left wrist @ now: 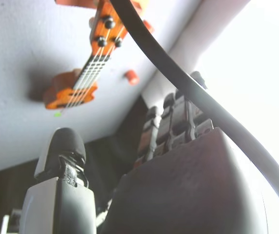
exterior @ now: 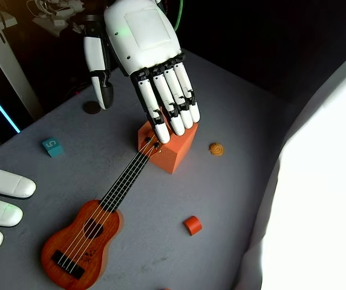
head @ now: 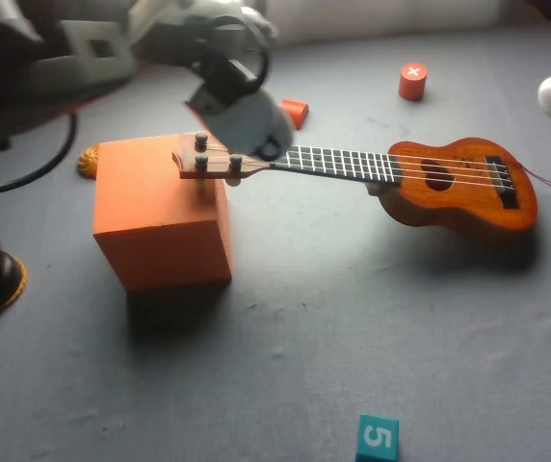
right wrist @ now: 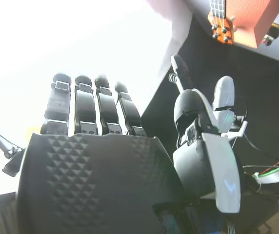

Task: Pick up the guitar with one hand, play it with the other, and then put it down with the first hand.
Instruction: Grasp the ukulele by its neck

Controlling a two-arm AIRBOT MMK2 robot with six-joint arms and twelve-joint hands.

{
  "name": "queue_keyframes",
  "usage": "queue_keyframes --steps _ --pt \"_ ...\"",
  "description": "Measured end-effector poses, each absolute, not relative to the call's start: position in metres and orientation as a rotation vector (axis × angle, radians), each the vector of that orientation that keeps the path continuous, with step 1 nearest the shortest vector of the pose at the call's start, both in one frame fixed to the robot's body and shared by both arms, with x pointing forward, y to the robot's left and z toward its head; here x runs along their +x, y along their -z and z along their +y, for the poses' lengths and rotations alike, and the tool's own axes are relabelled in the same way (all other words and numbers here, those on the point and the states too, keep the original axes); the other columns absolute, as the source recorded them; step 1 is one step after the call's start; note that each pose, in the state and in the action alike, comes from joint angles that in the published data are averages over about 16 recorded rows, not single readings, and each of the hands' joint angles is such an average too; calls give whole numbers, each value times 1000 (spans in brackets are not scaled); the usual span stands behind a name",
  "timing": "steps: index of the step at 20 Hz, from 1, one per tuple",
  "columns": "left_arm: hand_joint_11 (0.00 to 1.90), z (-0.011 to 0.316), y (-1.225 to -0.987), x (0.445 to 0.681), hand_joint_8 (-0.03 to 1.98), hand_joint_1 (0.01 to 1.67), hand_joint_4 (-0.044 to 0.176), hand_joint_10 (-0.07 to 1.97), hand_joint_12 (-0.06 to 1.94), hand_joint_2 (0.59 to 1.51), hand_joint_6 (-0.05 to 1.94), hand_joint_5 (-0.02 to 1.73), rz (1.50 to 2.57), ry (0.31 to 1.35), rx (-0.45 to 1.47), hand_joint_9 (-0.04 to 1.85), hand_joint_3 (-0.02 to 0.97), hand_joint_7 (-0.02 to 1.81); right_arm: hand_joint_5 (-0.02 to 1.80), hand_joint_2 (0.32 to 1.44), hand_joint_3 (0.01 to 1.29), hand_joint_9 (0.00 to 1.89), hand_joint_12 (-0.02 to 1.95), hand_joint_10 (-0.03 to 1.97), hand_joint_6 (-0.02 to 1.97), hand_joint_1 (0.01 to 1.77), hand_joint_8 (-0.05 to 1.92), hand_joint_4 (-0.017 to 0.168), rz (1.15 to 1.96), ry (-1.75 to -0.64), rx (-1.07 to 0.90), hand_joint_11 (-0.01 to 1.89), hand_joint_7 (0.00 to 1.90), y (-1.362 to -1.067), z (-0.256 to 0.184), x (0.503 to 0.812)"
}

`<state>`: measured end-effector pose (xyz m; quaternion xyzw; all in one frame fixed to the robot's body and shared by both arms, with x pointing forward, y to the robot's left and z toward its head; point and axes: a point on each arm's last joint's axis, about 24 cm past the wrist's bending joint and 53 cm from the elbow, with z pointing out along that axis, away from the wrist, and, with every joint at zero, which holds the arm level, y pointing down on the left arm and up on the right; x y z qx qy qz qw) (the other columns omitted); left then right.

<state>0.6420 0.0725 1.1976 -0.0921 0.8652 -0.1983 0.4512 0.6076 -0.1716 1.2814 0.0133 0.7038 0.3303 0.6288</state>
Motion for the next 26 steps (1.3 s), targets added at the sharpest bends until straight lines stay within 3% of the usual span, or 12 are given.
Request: queue_keyframes --steps 13,26 --pt "16 28 -1157 655 -11 1101 56 5 8 1050 -6 21 2139 450 -174 17 5 18 42 1354 16 22 0 -4 18 110 16 5 1567 -743 -14 11 23 -1268 -189 621" --pt "17 5 -1115 672 -11 1204 66 5 9 1020 -7 22 2151 345 -143 15 5 17 83 1358 17 31 0 -3 19 131 15 5 1533 -836 -39 13 44 -1273 -183 615"
